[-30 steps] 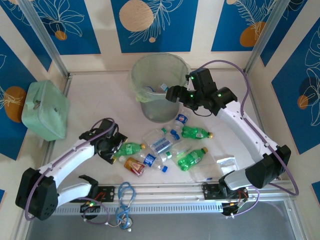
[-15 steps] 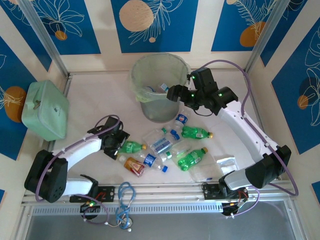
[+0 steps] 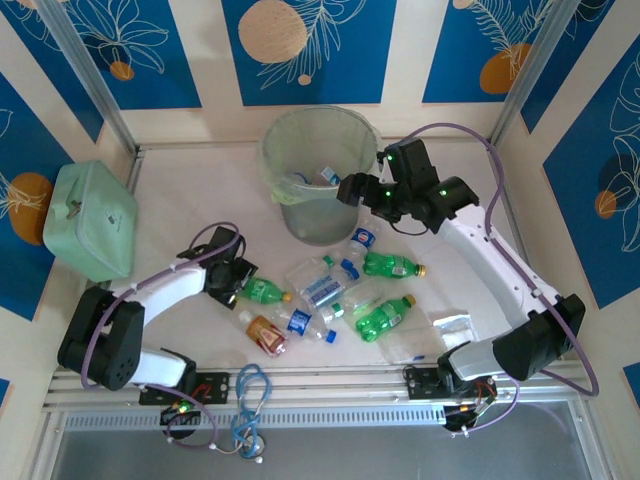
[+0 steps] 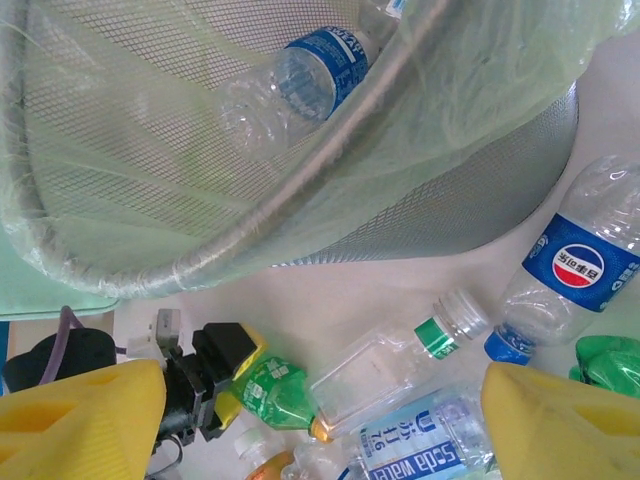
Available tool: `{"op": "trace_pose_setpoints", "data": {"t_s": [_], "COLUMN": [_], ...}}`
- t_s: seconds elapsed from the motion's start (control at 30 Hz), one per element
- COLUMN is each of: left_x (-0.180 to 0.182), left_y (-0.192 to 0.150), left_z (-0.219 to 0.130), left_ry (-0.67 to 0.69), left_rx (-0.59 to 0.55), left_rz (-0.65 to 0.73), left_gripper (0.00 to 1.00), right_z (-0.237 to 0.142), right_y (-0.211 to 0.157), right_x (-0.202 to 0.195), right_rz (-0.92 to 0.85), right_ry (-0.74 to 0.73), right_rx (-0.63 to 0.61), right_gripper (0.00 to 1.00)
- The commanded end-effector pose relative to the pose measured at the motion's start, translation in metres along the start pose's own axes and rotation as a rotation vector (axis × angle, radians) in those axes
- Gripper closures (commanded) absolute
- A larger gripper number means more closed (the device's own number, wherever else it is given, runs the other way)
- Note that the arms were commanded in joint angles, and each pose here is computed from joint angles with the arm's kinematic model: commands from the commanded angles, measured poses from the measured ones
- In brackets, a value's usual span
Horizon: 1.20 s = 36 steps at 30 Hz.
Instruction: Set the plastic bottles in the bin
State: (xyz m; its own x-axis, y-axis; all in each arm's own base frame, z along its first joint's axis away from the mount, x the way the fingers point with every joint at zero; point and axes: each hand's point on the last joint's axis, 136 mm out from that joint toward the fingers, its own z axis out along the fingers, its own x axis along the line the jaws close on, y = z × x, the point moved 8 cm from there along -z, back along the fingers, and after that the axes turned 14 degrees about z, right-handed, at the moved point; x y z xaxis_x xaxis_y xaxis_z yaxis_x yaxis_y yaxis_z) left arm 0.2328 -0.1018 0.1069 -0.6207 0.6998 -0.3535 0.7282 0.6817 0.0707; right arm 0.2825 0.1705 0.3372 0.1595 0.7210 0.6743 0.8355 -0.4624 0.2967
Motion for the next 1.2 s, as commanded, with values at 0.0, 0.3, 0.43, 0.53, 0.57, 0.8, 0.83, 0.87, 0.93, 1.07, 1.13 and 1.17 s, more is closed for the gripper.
{"op": "trace_pose_setpoints", "data": {"t_s": [0.0, 0.3, 0.43, 0.53, 0.57, 0.8, 0.83, 0.87, 0.93, 1.07, 1.13, 1.17], "left_x": [-0.01, -0.028, -0.038, -0.05, -0.056, -0.094, -0.101, -0.108, -0.124, -0.151, -0.162, -0.166], "left_y": [0.009, 0.019, 0.023, 0.029, 0.031, 0.04, 0.04, 0.04, 0.042, 0.042, 0.041, 0.04], "left_z": [-0.006, -0.018, -0.036, -0.056, -0.063, -0.129, -0.14, -0.15, -0.175, -0.227, -0.249, -0.258], "left_ry": [-0.044, -0.149, -0.233, -0.379, -0.448, -0.811, -0.869, -0.922, -1.06, -1.318, -1.413, -1.453], "left_rx": [-0.007, -0.019, -0.041, -0.074, -0.091, -0.166, -0.176, -0.186, -0.216, -0.276, -0.289, -0.292], "left_rz": [0.019, 0.059, 0.085, 0.111, 0.126, 0.262, 0.286, 0.303, 0.35, 0.466, 0.523, 0.546], "left_gripper": [0.31, 0.42, 0.44, 0.46, 0.46, 0.47, 0.47, 0.47, 0.48, 0.48, 0.48, 0.48], "right_z": [-0.014, -0.025, -0.031, -0.032, -0.032, -0.034, -0.034, -0.033, -0.033, -0.038, -0.043, -0.046], "right_y": [-0.002, -0.006, -0.01, -0.015, -0.017, -0.024, -0.025, -0.026, -0.029, -0.031, -0.03, -0.029], "right_x": [0.001, 0.0, 0.003, 0.01, 0.012, 0.035, 0.039, 0.043, 0.053, 0.069, 0.078, 0.081], "right_rz": [0.012, 0.014, 0.011, 0.005, 0.001, -0.026, -0.034, -0.041, -0.059, -0.085, -0.094, -0.093], "right_ry": [0.026, 0.041, 0.085, 0.15, 0.171, 0.327, 0.348, 0.363, 0.395, 0.451, 0.477, 0.488], "right_rx": [-0.012, -0.013, 0.005, 0.047, 0.062, 0.156, 0.171, 0.185, 0.212, 0.249, 0.258, 0.263], "right_gripper": [0.18, 0.19, 0.19, 0.19, 0.18, 0.15, 0.15, 0.15, 0.15, 0.16, 0.13, 0.1]}}
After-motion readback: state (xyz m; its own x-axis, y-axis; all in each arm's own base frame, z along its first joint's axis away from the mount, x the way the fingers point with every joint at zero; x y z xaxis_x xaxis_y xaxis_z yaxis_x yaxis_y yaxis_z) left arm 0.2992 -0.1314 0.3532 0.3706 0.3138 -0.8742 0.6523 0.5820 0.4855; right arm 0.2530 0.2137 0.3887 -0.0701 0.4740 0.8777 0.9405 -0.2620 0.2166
